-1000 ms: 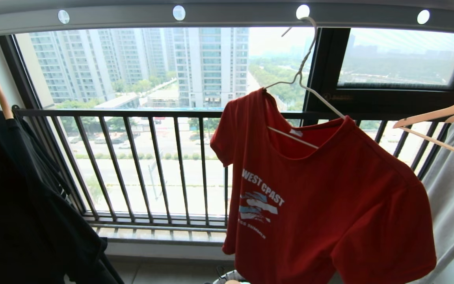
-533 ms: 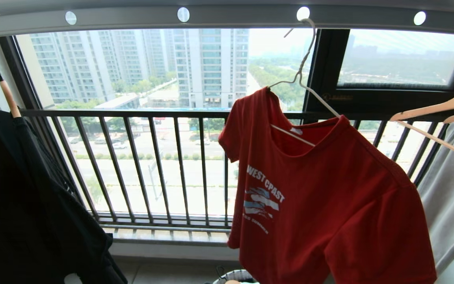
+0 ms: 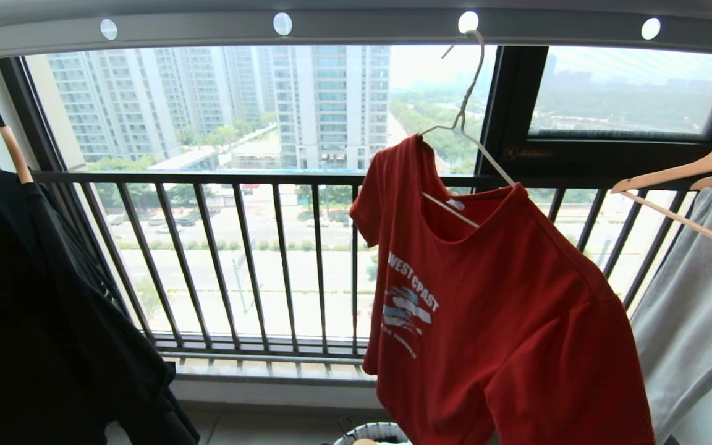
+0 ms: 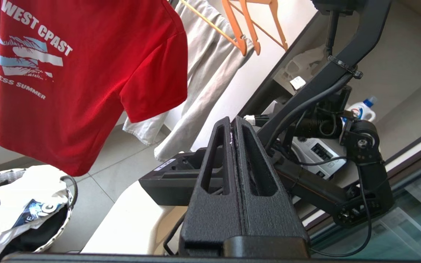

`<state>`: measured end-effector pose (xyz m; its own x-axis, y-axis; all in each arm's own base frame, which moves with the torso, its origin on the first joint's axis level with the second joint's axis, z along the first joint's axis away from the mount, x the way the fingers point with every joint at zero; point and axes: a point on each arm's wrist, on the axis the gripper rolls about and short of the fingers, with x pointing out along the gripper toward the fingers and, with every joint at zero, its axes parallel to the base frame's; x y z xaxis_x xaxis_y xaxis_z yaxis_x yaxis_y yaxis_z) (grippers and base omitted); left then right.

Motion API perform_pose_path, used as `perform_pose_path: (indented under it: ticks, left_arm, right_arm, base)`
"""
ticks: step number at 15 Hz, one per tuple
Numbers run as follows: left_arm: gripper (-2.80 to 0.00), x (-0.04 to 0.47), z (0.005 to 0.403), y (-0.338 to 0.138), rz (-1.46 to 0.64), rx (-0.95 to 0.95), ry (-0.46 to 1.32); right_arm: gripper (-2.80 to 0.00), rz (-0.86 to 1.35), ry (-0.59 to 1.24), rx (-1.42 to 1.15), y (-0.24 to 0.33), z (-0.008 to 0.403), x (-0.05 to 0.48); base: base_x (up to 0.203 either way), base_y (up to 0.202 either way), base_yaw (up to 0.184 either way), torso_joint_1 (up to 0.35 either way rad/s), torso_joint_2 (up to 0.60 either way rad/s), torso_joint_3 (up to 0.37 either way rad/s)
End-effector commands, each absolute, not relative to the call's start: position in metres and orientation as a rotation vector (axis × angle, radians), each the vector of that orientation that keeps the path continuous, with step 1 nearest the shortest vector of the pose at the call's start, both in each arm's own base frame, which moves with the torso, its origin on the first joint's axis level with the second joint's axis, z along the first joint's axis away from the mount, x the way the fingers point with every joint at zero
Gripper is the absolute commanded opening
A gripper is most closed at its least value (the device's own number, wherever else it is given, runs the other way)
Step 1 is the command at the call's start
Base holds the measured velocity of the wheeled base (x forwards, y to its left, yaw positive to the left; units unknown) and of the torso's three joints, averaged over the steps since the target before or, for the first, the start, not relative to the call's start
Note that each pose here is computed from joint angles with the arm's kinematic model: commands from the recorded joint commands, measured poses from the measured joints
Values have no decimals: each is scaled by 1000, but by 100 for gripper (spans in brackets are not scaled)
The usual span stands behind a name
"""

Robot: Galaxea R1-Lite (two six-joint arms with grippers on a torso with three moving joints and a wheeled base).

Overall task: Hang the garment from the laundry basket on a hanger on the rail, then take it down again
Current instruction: Take the clothes off the clothes rack

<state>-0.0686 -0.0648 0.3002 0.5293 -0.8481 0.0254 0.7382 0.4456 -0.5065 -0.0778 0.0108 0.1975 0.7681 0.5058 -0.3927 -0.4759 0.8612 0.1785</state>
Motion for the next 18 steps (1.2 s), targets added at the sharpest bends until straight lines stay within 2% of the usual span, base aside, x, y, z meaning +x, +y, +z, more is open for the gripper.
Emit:
perform_pose_path:
  ticks: [1,6,8,10,18]
  left_arm:
    - [-280,-68,299,-64,-999,-502,256]
    - [-280,-71,297,-66,-999,-491,249]
    - [-280,-71,295,-66,-998,-494,250]
    - [-280,-70,295,-66,-998,-496,252]
    - [-280,-73,286,-67,-1003,-501,257]
  right_arm:
    - [-280,473,293,16,9,167,-84]
    - [-280,196,23,-77,4,112,-45]
    - [-280,123,-32,-107,2,87,-27]
    - [-280,73,-3,-159,1,74,-22]
    - [-280,62,13,-84,1,74,-23]
  base:
    - [0,0,0,0,0,0]
    - [0,0,0,0,0,0]
    - [0,0,0,0,0,0]
    - [0,0,0,0,0,0]
    - [0,0,0,0,0,0]
